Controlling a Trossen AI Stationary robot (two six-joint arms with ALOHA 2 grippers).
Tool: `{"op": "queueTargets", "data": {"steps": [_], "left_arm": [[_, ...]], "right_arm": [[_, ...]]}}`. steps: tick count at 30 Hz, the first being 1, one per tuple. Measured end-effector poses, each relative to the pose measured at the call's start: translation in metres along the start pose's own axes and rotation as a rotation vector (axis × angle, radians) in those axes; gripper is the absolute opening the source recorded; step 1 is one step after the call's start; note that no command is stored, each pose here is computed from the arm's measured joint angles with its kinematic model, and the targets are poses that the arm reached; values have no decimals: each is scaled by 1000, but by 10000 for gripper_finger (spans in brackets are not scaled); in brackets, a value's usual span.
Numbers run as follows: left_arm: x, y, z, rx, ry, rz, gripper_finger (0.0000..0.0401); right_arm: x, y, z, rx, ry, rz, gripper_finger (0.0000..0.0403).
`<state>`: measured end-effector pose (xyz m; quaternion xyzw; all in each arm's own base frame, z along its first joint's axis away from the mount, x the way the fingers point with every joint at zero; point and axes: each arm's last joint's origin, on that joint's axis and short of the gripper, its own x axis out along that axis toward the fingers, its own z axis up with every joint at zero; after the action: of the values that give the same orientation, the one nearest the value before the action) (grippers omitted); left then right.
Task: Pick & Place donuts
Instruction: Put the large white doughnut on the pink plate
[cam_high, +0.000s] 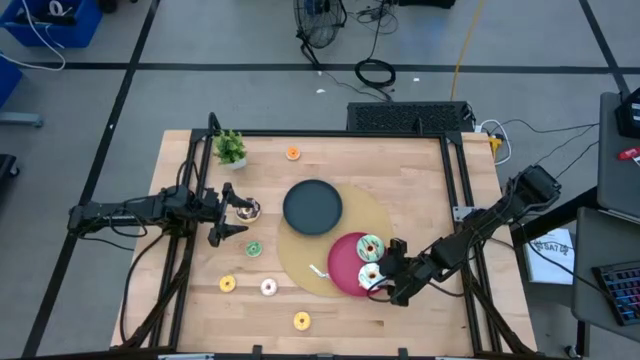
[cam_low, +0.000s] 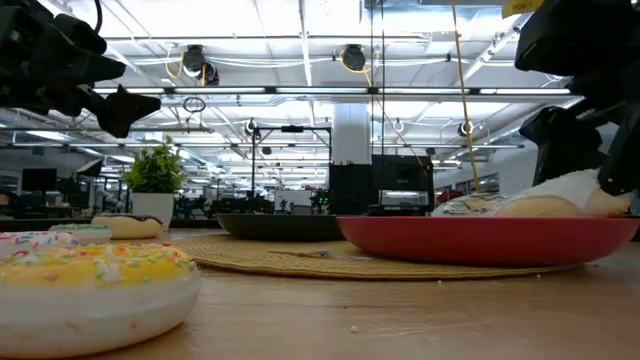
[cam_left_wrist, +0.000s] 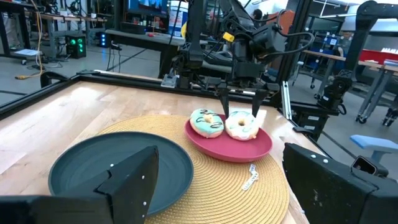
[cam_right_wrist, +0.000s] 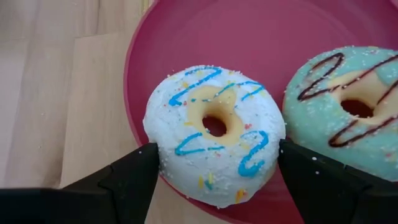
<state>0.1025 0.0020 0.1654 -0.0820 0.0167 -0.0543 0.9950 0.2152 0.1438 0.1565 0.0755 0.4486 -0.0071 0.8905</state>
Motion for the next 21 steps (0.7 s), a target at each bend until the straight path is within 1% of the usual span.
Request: {"op": "queueTargets", "data": {"steps": [3, 6, 9, 14, 18, 21], "left_arm": [[0, 0, 0, 0, 0, 0, 335], [0, 0, 0, 0, 0, 0, 335], [0, 0, 0, 0, 0, 0, 335], [0, 0, 0, 0, 0, 0, 335], [0, 0, 0, 0, 0, 0, 335], [0, 0, 0, 0, 0, 0, 335]], "right_arm": [[0, 0, 0, 20, 1, -1, 310], [0, 0, 0, 66, 5, 1, 310], [0, 0, 0, 107, 34, 33, 308], [1, 0, 0, 176, 51, 48, 305], [1, 0, 0, 189, 51, 52, 304], [1, 0, 0, 221, 52, 52, 304]]}}
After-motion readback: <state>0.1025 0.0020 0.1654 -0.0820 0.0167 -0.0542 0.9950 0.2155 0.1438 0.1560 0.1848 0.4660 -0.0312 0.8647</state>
